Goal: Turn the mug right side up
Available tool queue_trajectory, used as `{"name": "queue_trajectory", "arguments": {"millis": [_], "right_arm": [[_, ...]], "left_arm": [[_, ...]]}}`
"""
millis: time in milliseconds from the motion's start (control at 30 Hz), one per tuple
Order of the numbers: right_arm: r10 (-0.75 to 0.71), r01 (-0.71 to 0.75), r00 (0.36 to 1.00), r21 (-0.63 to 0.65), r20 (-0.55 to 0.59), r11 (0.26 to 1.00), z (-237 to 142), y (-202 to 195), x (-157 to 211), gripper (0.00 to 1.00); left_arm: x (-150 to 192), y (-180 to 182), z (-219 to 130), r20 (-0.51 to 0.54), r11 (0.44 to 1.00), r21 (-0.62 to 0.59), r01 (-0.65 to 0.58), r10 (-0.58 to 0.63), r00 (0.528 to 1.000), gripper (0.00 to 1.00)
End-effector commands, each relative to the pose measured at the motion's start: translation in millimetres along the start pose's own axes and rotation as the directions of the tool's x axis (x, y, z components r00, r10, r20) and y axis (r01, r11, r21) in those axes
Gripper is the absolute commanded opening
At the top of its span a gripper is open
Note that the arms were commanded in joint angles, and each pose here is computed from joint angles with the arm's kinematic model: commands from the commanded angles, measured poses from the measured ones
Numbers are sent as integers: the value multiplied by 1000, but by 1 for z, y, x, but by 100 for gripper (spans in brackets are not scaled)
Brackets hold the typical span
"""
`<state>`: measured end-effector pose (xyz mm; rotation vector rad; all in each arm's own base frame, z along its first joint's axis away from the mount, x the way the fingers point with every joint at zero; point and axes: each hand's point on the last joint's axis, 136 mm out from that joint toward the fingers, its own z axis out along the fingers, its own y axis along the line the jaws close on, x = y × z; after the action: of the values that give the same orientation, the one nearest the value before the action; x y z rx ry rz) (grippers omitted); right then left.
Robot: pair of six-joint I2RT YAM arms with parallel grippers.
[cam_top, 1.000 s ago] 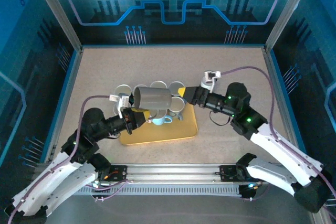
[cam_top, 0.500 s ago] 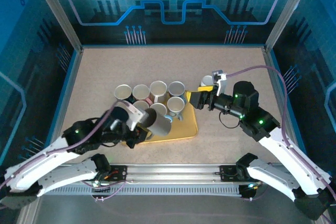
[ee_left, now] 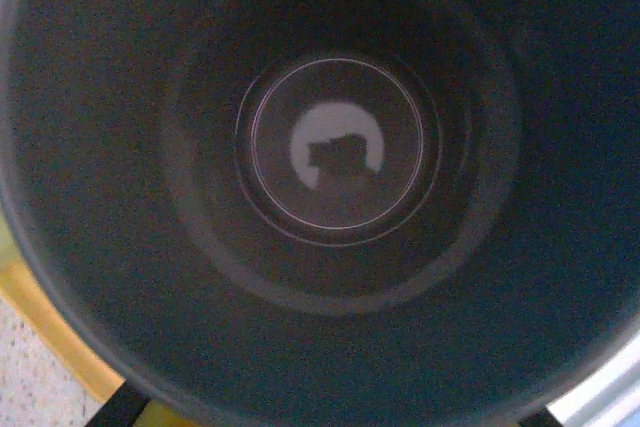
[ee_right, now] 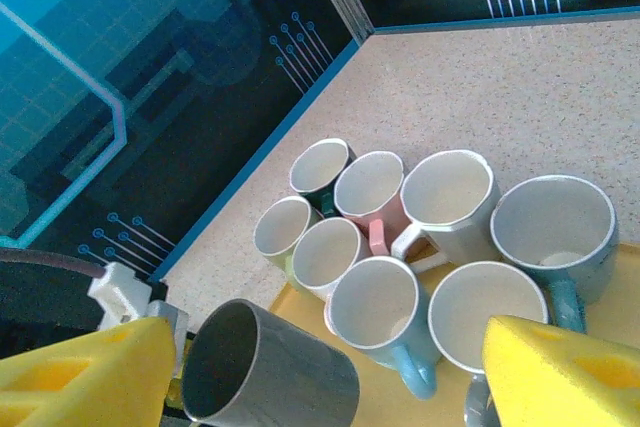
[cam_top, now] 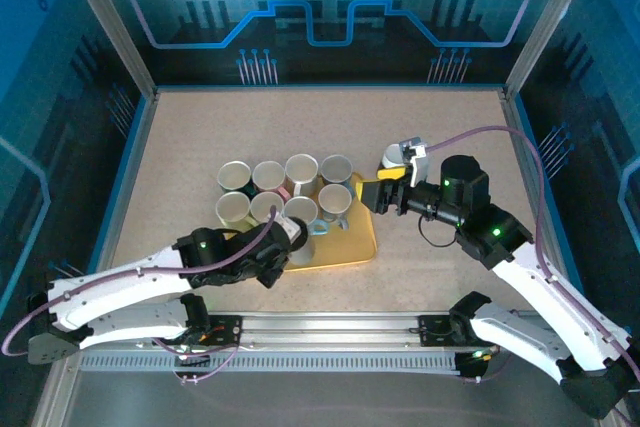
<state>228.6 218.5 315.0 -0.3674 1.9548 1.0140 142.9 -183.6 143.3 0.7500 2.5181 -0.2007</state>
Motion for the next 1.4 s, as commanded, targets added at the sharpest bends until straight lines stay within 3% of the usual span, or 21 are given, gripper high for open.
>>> {"name": "queue_trajectory", "arguments": {"millis": [0, 267, 433, 733, 967, 1367], "right_arm": [[-34, 34, 999, 3, 9, 999, -2, 1, -2, 81], [-34, 34, 999, -18, 1, 999, 4, 2, 0, 81], [-32, 31, 999, -21, -7, 999, 7, 1, 2, 80], [-30, 30, 1000, -6, -5, 1000, 8, -2, 2, 81], [-35, 36, 999, 39, -16, 999, 11, -11, 3, 79], [-68, 70, 997, 68, -35, 995, 13, -14, -1, 81]], "left_arm": [[-9, 5, 1, 67, 993, -20, 115, -113, 991, 0], [17, 38, 13, 77, 942, -178, 285, -276, 958, 0], [23, 43, 21, 64, 925, -184, 332, -326, 943, 0], [36, 44, 38, -14, 914, -242, 325, -338, 941, 0], [50, 39, 47, -49, 908, -222, 356, -375, 926, 0], [53, 40, 43, -54, 899, -224, 376, -397, 916, 35]]}}
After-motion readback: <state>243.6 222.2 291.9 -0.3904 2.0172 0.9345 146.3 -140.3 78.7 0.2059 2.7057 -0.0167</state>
